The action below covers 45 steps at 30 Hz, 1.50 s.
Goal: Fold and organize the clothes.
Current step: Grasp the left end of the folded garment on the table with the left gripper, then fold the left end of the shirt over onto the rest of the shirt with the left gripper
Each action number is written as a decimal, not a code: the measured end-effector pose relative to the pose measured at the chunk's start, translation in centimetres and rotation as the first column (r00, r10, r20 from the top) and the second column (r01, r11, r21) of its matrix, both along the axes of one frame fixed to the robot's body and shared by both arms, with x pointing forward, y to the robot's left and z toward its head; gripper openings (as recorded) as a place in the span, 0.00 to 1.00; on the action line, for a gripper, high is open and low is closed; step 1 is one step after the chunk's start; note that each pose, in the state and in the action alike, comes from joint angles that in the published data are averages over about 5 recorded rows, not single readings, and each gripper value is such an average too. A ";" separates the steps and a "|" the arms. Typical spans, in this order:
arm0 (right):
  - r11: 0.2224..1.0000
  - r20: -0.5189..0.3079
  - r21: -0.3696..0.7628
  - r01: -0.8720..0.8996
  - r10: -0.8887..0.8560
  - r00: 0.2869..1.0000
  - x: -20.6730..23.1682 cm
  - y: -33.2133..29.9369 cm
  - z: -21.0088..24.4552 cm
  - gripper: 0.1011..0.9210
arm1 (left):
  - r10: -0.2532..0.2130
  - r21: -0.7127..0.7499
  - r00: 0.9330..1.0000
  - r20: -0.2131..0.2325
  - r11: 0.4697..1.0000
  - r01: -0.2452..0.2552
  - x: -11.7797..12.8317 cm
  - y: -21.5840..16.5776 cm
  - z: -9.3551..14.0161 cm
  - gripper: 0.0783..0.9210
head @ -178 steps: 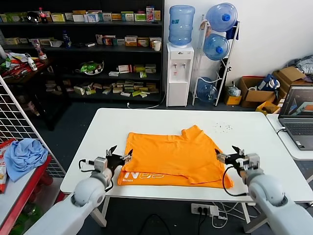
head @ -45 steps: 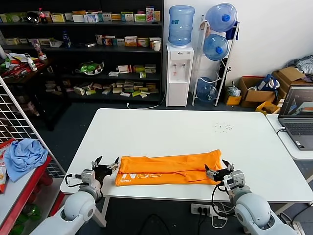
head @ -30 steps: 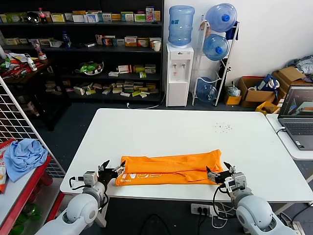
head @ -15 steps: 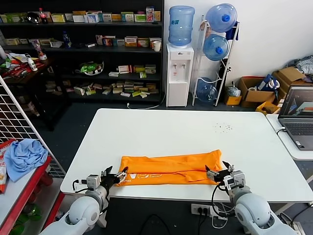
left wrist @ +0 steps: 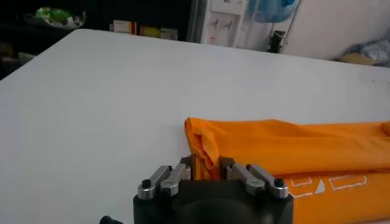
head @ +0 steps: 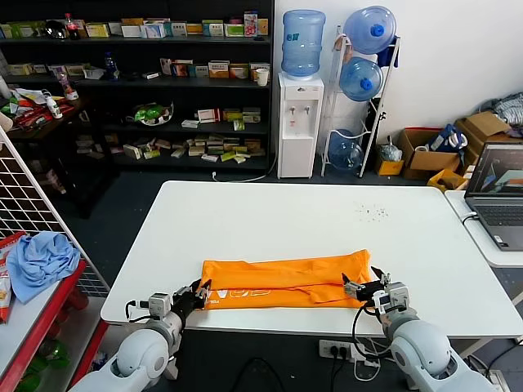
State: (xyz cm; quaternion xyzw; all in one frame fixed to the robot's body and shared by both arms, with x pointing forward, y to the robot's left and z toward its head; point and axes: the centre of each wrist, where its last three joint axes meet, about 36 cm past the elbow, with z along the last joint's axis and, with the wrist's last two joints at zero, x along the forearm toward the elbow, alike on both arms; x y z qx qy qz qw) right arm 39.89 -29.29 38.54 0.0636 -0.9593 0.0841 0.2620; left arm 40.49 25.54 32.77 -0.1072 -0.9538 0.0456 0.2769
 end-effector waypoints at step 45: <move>0.998 0.122 -0.043 0.035 -0.030 0.992 0.5 0.5 -1.0 0.88 | 0.125 0.192 0.989 0.084 0.972 -0.139 2.8 7.7 9.8 0.05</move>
